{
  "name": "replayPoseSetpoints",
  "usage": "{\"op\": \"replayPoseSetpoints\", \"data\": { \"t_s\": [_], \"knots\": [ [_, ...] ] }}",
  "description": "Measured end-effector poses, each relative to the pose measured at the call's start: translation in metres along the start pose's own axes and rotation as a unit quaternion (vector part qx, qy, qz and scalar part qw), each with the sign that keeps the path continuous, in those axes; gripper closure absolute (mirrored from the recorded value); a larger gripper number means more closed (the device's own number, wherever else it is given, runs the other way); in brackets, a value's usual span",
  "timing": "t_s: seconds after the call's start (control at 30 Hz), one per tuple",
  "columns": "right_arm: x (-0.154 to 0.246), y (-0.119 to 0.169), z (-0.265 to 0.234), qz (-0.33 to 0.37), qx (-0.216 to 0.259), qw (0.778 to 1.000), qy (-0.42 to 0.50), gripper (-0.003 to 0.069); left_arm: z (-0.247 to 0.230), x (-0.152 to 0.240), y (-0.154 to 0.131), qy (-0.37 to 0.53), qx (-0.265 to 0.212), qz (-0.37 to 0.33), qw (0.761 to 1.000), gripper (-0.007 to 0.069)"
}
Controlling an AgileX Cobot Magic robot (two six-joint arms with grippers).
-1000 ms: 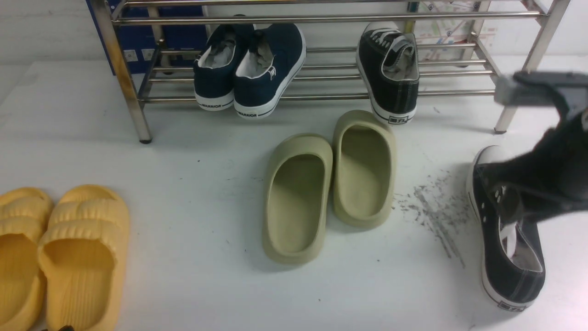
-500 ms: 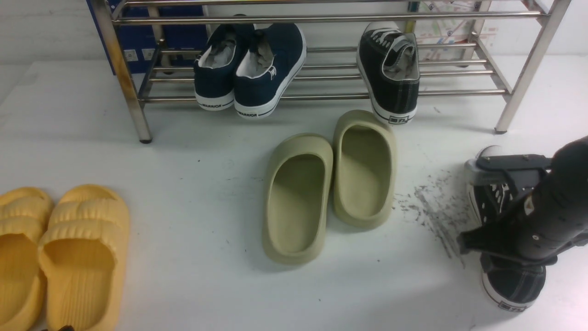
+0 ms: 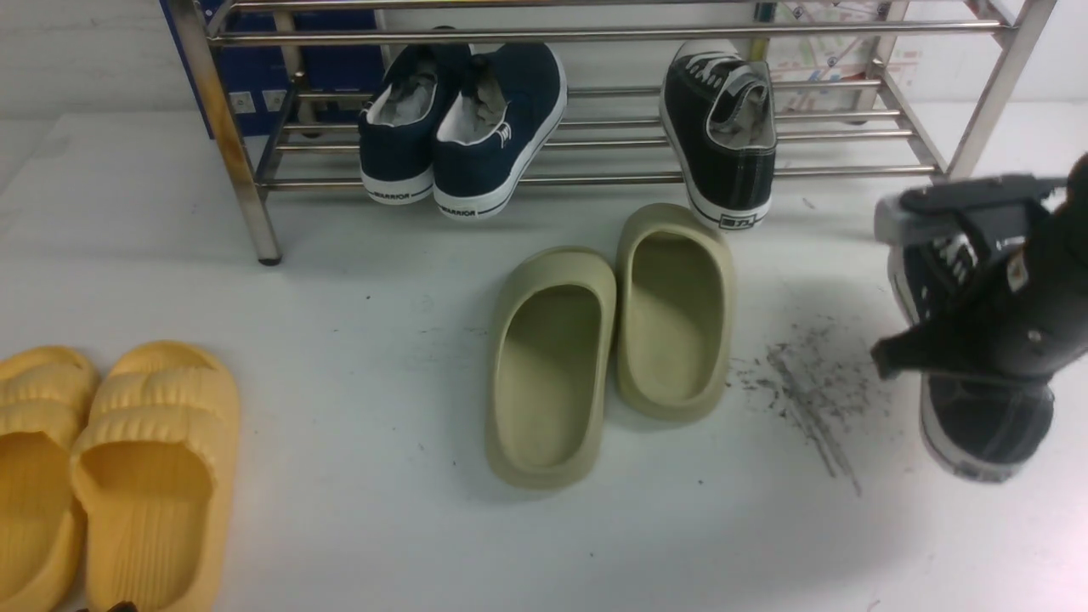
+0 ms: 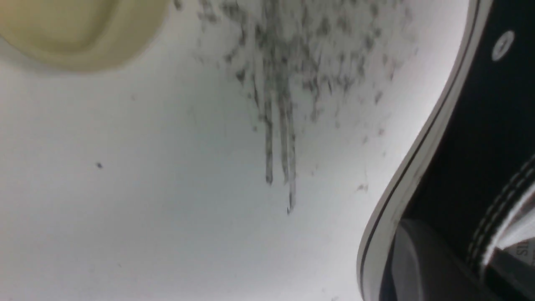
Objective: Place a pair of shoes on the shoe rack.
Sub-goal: Use the right arm to put a shoe into the shoe rack
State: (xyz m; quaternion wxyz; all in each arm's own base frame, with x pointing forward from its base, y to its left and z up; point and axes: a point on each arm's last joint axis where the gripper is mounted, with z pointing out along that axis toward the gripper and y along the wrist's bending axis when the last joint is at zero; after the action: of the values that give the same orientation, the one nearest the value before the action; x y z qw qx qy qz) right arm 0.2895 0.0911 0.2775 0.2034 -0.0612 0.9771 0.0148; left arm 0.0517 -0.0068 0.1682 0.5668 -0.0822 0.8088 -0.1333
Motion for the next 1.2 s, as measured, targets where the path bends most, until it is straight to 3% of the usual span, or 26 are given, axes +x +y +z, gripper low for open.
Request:
{"op": "replayPoseSetpoints", "data": {
  "t_s": [0.27,0.57,0.93,1.2],
  "knots": [
    [-0.049,0.007,-0.025,-0.037,-0.007,0.997,-0.073,0.0639,0.0,0.0,0.0,0.0,0.0,0.0,1.0,0.0386],
    [-0.076,0.013,0.014,-0.038,-0.023,0.999,-0.004,0.0639,0.0,0.0,0.0,0.0,0.0,0.0,1.0,0.0386],
    [-0.084,0.002,0.034,-0.046,-0.051,0.997,0.028,0.0639,0.0,0.0,0.0,0.0,0.0,0.0,1.0,0.0386],
    [-0.083,0.001,0.021,-0.042,-0.058,0.997,0.028,0.0639,0.0,0.0,0.0,0.0,0.0,0.0,1.0,0.0386]
  ]
}}
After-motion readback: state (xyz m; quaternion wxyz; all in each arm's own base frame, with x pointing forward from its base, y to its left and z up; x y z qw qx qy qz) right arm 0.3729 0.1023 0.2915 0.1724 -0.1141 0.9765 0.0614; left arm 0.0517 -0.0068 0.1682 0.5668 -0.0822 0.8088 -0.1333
